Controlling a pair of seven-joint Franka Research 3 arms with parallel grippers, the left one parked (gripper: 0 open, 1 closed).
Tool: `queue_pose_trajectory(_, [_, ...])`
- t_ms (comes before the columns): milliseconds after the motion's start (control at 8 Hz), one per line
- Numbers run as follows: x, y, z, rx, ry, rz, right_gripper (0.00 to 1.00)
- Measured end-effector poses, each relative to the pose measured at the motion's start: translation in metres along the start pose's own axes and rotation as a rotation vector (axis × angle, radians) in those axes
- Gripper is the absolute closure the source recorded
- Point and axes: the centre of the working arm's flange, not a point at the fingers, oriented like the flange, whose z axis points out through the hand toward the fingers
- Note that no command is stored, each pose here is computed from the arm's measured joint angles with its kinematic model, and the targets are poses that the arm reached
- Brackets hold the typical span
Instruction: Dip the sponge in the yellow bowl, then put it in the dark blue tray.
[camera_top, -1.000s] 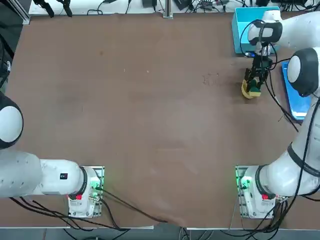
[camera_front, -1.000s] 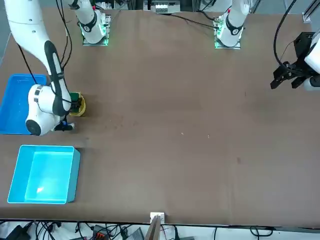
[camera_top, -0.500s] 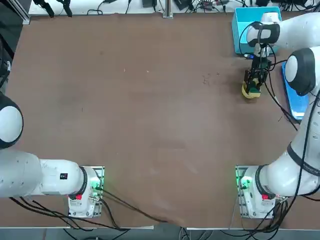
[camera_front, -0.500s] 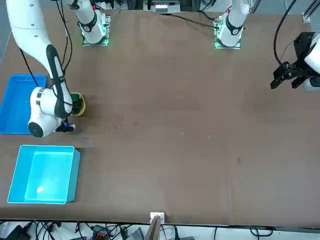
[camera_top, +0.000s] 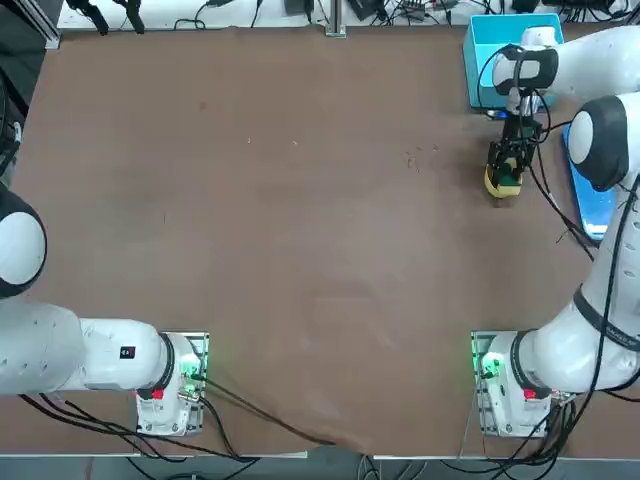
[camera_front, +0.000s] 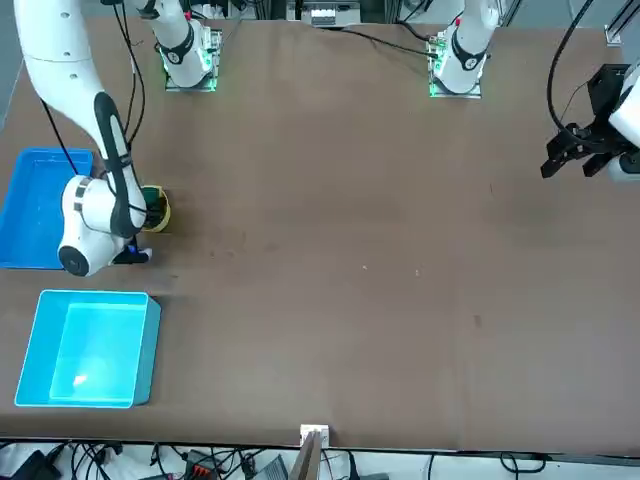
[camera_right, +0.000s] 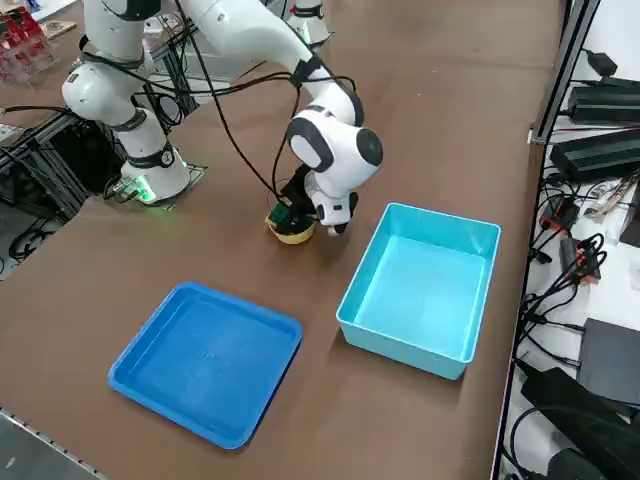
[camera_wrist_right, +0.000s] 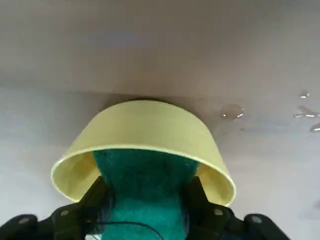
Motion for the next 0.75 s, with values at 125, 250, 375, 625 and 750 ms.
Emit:
queue_pose_trajectory(125, [0.000, 0.000, -0.003, 0.000, 0.001, -0.003, 0.28])
queue_pose_trajectory(250, [-0.001, -0.001, -0.009, 0.001, -0.007, -0.007, 0.28])
queue_pose_trajectory(375, [-0.004, -0.003, -0.020, 0.005, -0.025, -0.009, 0.28])
queue_pose_trajectory(625, [-0.009, -0.005, -0.040, 0.010, -0.047, -0.013, 0.27])
queue_pose_trajectory(750, [-0.011, -0.006, -0.043, 0.012, -0.059, -0.014, 0.27])
